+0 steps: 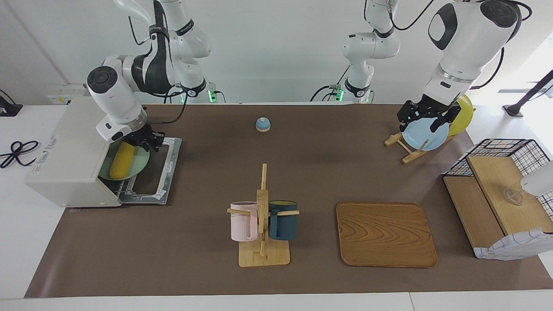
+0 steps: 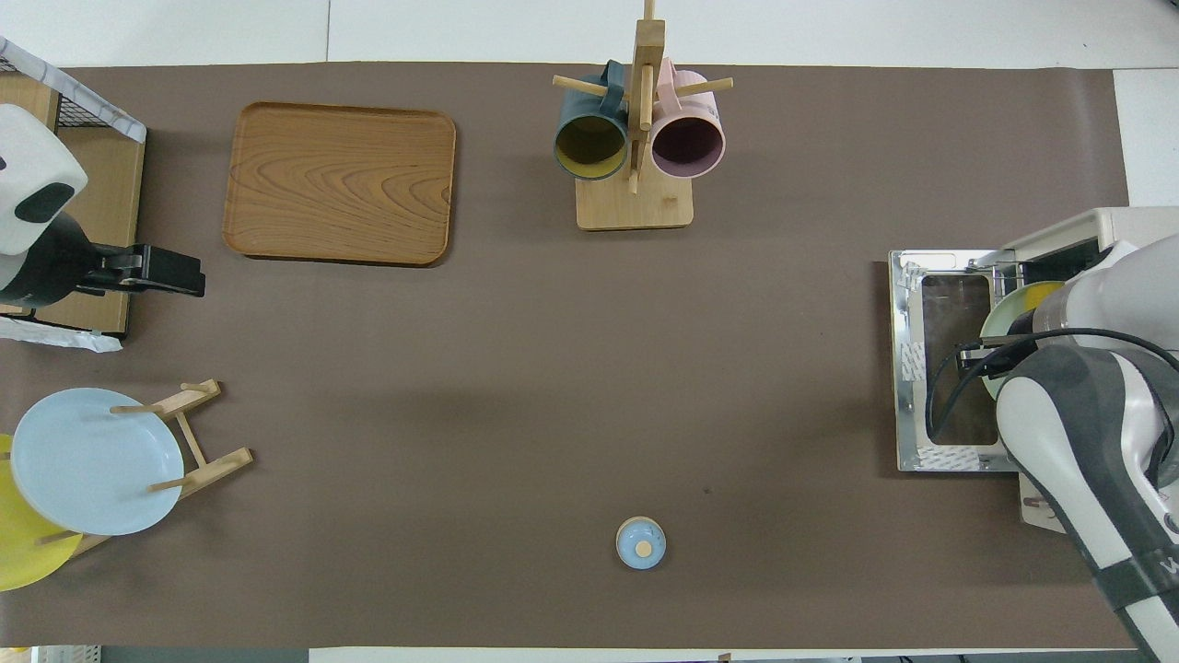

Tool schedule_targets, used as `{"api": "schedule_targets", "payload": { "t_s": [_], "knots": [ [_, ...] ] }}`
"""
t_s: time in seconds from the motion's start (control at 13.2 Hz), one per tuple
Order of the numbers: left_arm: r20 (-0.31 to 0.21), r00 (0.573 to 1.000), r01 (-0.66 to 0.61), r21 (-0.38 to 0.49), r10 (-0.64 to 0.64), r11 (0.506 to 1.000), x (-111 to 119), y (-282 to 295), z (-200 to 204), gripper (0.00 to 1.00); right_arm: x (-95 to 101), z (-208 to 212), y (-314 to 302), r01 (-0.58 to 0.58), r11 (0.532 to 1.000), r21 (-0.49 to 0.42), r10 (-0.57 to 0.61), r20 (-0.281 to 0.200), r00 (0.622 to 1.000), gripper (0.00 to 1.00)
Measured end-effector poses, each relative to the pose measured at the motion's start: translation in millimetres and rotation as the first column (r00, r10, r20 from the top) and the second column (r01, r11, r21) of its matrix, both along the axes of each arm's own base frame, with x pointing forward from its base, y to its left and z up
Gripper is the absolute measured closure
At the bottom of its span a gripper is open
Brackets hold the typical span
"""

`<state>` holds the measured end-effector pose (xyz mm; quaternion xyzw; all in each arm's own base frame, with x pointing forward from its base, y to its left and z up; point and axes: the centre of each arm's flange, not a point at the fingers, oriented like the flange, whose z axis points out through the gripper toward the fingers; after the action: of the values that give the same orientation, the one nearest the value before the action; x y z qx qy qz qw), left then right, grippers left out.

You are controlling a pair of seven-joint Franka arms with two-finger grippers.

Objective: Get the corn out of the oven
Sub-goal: 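Reach into the oven and grasp the green plate's rim with the right gripper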

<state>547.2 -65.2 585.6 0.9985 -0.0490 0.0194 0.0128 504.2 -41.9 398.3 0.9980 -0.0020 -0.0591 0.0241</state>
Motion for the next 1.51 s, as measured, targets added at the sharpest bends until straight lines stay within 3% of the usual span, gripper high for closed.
{"api": "schedule_targets", "payload": {
  "t_s": [0.38, 0.53, 0.68, 1.51],
  "knots": [
    [-0.006, 1.0, -0.009, 0.0, 0.009, 1.0, 2, 5, -4, 0.0, -4.4, -13, -5, -0.07, 0.997, -0.015, 0.07, 0.011, 0.997, 0.67],
    [-0.009, 1.0, -0.008, 0.001, 0.008, 1.0, 1, 4, -6, 0.0, -4.9, -12, -6, -0.08, 0.996, -0.027, 0.08, 0.01, 0.997, 0.55],
    [-0.009, 1.0, -0.008, 0.001, 0.008, 1.0, 1, 4, -6, 0.0, -6.0, -12, -7, -0.078, 0.997, -0.027, 0.079, 0.009, 0.997, 0.53],
    [-0.022, 1.0, -0.008, 0.002, 0.008, 1.0, 0, 4, -12, 0.0, -21.6, -35, -26, -0.077, 0.997, -0.017, 0.077, -0.01, 0.997, 0.56]
  ]
}}
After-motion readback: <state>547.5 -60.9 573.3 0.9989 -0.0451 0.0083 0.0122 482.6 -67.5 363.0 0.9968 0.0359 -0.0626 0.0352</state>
